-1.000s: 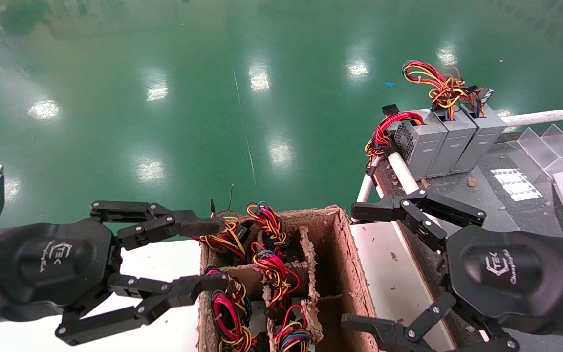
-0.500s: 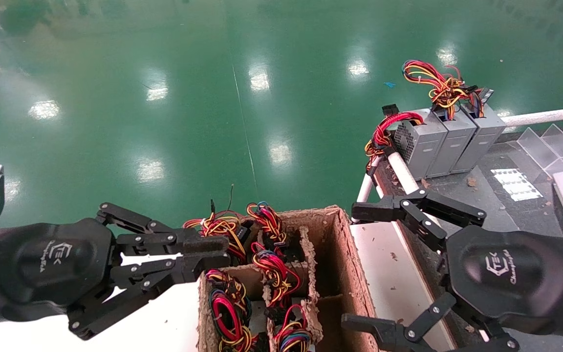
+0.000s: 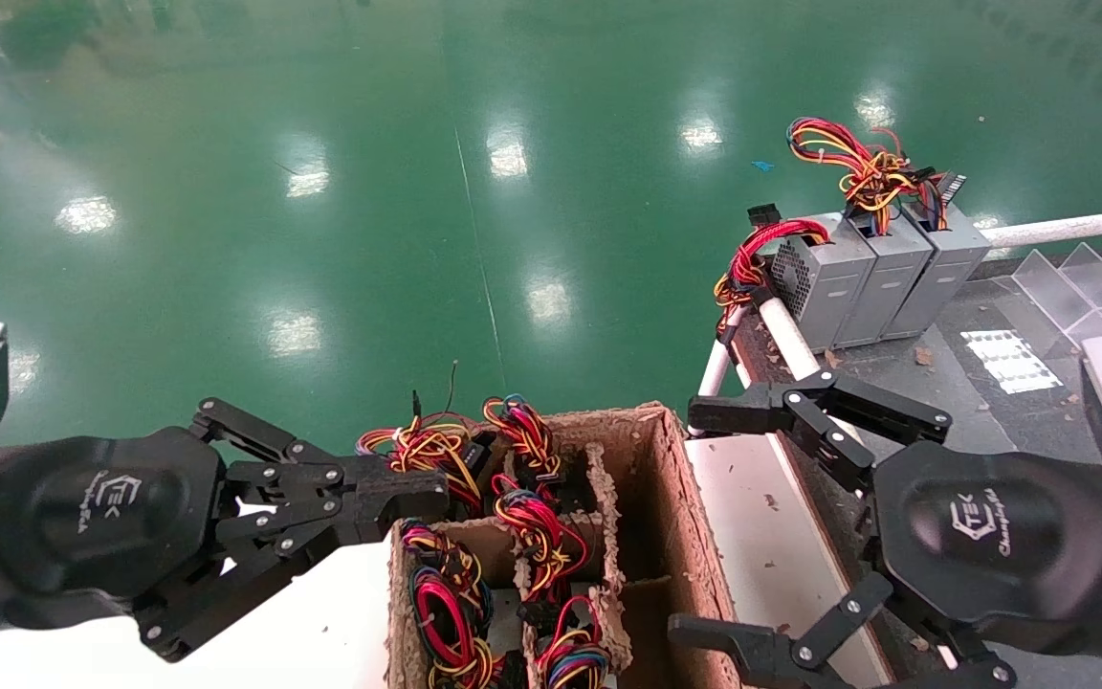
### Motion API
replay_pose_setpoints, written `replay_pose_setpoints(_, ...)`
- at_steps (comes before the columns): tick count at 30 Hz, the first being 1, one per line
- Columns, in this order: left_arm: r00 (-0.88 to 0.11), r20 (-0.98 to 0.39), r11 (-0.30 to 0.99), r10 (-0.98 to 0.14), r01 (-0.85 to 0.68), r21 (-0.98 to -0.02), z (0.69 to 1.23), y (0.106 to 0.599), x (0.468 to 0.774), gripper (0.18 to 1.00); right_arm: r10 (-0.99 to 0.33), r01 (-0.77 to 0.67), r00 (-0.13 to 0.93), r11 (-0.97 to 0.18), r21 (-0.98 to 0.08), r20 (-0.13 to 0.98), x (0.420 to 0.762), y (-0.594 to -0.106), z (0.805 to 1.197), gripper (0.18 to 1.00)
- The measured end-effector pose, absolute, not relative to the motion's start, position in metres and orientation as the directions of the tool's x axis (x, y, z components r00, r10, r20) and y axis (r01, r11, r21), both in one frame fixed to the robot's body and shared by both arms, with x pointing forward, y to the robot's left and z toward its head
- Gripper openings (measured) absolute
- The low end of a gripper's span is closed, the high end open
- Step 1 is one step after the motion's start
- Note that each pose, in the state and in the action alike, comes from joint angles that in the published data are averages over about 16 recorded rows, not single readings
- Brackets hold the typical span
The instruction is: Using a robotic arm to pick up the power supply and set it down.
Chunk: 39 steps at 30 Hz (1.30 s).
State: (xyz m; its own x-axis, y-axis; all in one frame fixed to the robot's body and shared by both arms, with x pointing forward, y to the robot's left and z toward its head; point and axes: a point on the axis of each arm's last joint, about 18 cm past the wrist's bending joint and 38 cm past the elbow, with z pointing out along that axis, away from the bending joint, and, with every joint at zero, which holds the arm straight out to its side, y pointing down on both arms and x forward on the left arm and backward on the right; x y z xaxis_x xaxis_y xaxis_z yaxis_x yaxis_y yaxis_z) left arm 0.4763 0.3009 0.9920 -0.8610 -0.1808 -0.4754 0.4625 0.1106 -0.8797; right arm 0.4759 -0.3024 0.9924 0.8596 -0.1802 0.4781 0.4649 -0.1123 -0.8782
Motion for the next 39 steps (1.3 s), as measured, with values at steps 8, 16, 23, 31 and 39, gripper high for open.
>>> replay_pose_setpoints(8, -0.861, -0.475, 0.11, -0.181, 0.463, -0.88, 0.992, 0.301, 0.476, 0.233, -0.18, 0.466, 0.859, -0.117, -0.877, 0.48, 0.476, -0.302, 0.992, 1.001)
replay_pose_setpoints(16, -0.861, -0.475, 0.11, -0.181, 0.463, -0.88, 0.992, 0.301, 0.476, 0.324, -0.183, 0.458, 0.858, -0.155, -0.875, 0.481, 0.483, -0.297, 0.984, 1.001)
replay_pose_setpoints(23, -0.861, -0.475, 0.11, -0.181, 0.463, -0.88, 0.992, 0.301, 0.476, 0.449, -0.181, 0.422, 0.868, -0.223, -0.879, 0.463, 0.498, -0.283, 0.964, 1.001)
replay_pose_setpoints(31, -0.861, -0.475, 0.11, -0.181, 0.463, -0.88, 0.992, 0.301, 0.476, 0.635, -0.151, 0.358, 0.898, -0.293, -0.886, 0.413, 0.517, -0.254, 0.934, 1.001)
replay_pose_setpoints(39, -0.861, -0.475, 0.11, -0.181, 0.463, -0.88, 0.992, 0.301, 0.476, 0.814, -0.086, 0.305, 0.933, -0.328, -0.894, 0.35, 0.529, -0.214, 0.9, 1.001)
